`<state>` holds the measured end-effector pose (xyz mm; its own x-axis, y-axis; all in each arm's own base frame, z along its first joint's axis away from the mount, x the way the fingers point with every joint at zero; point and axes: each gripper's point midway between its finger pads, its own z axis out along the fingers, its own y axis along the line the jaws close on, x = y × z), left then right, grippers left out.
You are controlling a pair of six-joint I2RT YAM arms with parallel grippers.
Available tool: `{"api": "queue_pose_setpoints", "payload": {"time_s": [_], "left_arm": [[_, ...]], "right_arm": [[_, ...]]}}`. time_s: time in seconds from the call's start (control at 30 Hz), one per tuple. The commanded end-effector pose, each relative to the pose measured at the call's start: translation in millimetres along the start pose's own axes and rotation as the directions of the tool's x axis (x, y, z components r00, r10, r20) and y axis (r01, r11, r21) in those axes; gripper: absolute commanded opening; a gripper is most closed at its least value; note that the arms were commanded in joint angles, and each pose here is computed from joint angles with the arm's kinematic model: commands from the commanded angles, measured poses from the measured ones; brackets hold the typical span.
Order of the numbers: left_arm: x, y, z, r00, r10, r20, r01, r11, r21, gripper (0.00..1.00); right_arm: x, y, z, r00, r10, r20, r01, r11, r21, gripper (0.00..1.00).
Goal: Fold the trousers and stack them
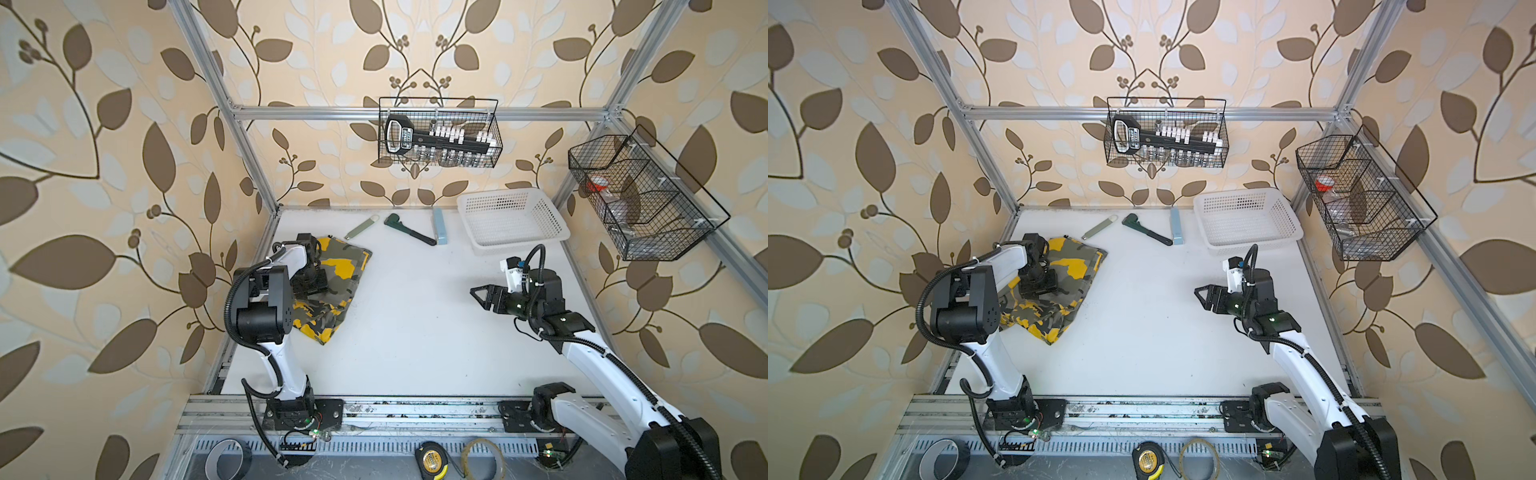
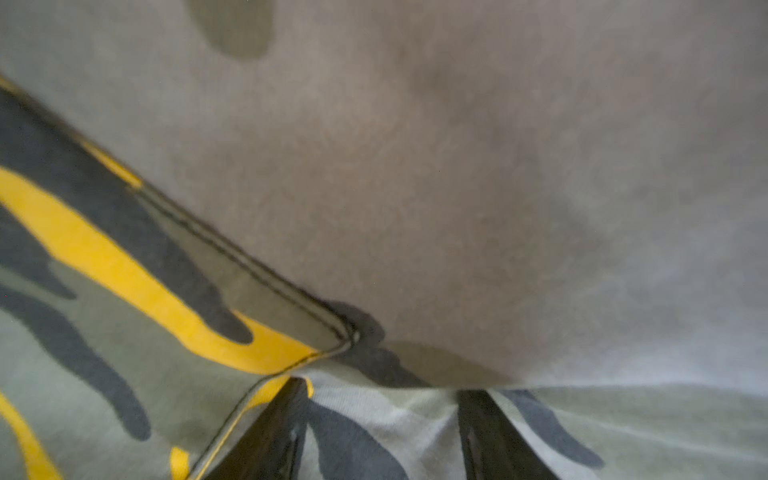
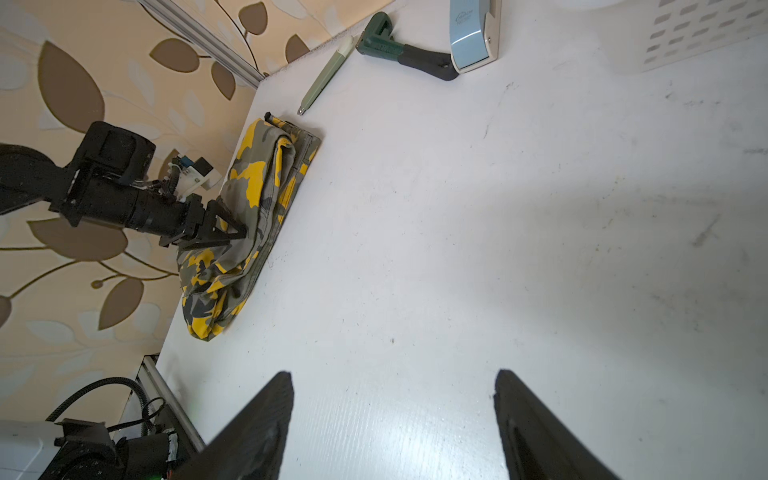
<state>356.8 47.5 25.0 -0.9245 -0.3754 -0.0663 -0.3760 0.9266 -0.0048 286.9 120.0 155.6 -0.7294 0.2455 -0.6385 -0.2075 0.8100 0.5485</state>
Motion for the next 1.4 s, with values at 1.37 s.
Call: {"api": "queue_pose_setpoints", "payload": {"time_s": [1.37], "left_arm": [[-121.4,-41.5,-159.6,0.897,0.042,0.44,-0.158,0.96,0.23,0.84]], "right_arm": [[-59.3,-35.9,-14.2,0.981,-0.123,0.152,0.094,0.979,0.181,0.81]]}}
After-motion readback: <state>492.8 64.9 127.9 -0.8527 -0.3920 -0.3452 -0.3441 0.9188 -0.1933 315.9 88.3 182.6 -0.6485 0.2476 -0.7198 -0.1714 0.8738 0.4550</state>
